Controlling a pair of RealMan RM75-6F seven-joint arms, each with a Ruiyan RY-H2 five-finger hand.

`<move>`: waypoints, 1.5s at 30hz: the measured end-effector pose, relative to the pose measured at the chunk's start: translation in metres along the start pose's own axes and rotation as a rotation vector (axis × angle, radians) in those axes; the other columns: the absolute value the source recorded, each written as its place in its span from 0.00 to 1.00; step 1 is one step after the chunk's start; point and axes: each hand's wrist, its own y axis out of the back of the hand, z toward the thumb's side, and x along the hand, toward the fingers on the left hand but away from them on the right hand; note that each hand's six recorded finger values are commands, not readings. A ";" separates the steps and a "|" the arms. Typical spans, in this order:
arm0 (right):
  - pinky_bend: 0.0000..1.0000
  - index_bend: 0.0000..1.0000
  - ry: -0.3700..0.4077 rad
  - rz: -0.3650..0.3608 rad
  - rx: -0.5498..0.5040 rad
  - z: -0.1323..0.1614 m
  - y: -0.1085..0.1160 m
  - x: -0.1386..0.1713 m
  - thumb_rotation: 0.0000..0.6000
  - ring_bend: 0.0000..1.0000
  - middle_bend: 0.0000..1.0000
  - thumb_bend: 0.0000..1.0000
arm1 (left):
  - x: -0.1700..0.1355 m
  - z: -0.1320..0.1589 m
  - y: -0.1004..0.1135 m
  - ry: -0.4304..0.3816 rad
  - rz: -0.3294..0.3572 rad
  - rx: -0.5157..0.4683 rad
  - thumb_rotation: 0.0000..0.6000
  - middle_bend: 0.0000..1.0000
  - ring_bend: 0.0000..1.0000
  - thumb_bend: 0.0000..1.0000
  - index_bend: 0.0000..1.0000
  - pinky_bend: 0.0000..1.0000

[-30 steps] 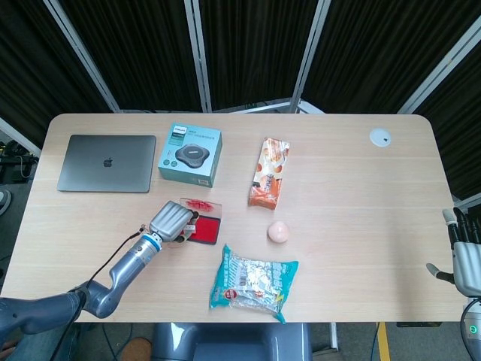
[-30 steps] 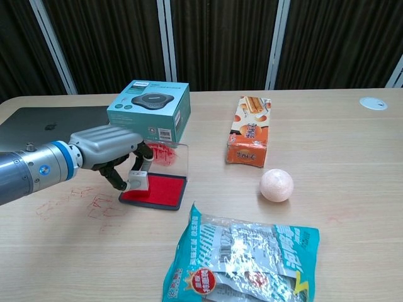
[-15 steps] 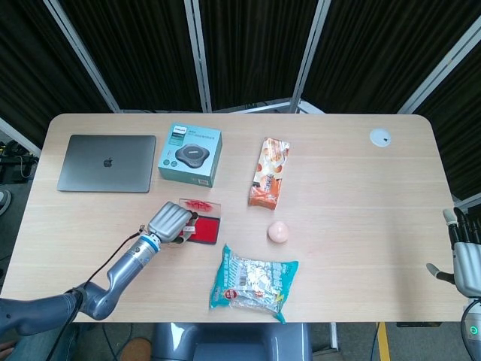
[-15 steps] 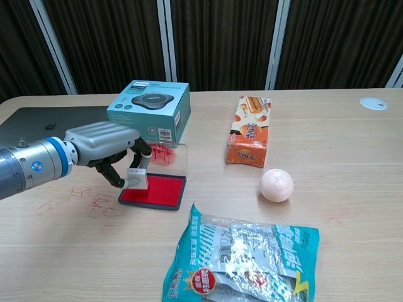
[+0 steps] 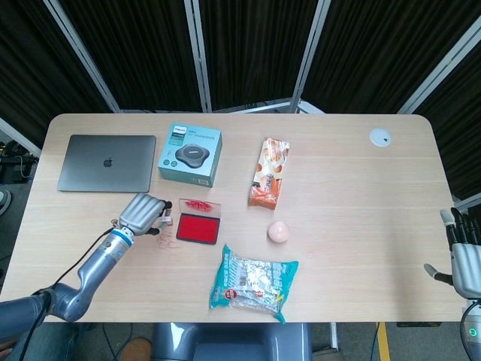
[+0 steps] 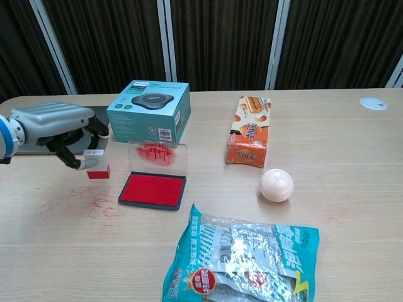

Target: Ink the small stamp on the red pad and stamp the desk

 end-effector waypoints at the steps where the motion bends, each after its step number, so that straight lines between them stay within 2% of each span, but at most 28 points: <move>1: 0.00 0.00 0.001 0.000 0.000 0.000 0.000 0.000 1.00 0.00 0.00 0.00 | -0.003 -0.004 -0.003 0.007 -0.009 -0.003 1.00 0.58 0.83 0.45 0.61 0.90; 9: 0.00 0.00 0.006 -0.001 0.000 0.002 0.000 0.001 1.00 0.00 0.00 0.00 | -0.010 -0.021 -0.018 0.029 -0.032 -0.010 1.00 0.57 0.83 0.45 0.60 0.90; 21: 0.00 0.00 -0.001 0.001 -0.003 0.001 0.000 0.000 1.00 0.00 0.00 0.00 | -0.006 -0.016 -0.037 0.013 -0.042 -0.024 1.00 0.52 0.82 0.45 0.54 0.90; 28: 0.00 0.00 -0.003 0.002 -0.006 0.000 0.000 0.000 1.00 0.00 0.00 0.00 | -0.005 -0.015 -0.044 0.012 -0.054 -0.020 1.00 0.44 0.82 0.45 0.45 0.89; 31: 0.00 0.00 -0.001 0.002 -0.012 0.001 0.000 0.000 1.00 0.00 0.00 0.00 | -0.005 -0.016 -0.046 0.011 -0.060 -0.014 1.00 0.38 0.81 0.38 0.40 0.89; 35: 0.00 0.00 0.000 0.003 -0.013 0.001 0.000 0.000 1.00 0.00 0.00 0.00 | -0.006 -0.015 -0.046 0.011 -0.060 -0.004 1.00 0.35 0.81 0.28 0.37 0.89; 41: 0.00 0.00 0.001 0.002 -0.014 0.001 0.000 0.000 1.00 0.00 0.00 0.00 | -0.008 -0.016 -0.043 0.011 -0.050 -0.007 1.00 0.30 0.80 0.24 0.33 0.89; 45: 0.00 0.00 0.002 0.000 -0.017 0.001 0.001 0.001 1.00 0.00 0.00 0.00 | -0.012 -0.018 -0.031 0.011 -0.016 -0.013 1.00 0.25 0.79 0.23 0.29 0.88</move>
